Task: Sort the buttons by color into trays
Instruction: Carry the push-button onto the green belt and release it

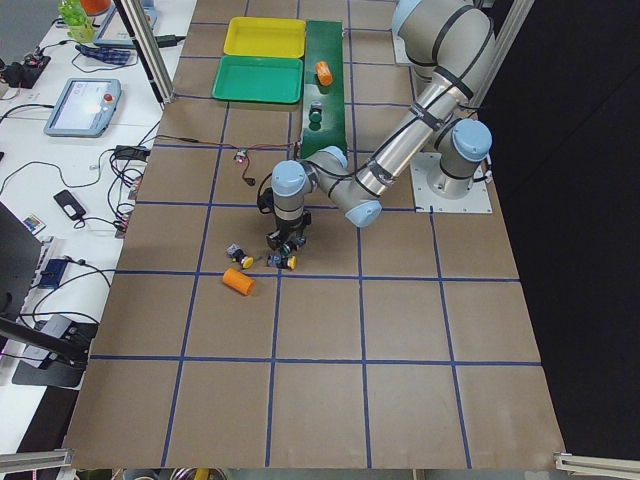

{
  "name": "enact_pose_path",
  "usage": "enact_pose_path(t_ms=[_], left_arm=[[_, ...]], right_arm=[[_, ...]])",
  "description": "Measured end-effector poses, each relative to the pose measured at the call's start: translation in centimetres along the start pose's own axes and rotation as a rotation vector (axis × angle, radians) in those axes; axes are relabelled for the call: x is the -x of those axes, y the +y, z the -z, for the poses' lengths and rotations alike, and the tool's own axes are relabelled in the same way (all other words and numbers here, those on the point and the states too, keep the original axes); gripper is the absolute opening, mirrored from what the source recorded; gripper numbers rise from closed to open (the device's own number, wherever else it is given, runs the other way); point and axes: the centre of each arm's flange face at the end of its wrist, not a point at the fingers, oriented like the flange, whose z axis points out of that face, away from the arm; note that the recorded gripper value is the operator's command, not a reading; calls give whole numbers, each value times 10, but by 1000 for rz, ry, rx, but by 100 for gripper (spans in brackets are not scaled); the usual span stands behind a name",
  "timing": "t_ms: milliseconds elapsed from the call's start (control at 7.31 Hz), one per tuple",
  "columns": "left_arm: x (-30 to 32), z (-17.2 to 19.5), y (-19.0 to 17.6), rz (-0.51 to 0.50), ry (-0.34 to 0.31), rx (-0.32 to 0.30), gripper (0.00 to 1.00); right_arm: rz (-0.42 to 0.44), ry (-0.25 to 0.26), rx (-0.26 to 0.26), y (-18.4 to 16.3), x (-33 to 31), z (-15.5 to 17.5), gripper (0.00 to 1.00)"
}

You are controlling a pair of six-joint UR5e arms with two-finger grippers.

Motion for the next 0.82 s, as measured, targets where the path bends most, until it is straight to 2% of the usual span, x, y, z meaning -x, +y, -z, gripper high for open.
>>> enact_pose_path(t_ms=[684, 820], left_arm=[[-5, -13, 1, 21, 49, 5, 99], [-5, -16, 0, 21, 52, 5, 51]], right_arm=[[0, 0, 0, 0, 0, 0, 100], [0, 0, 0, 0, 0, 0, 100]])
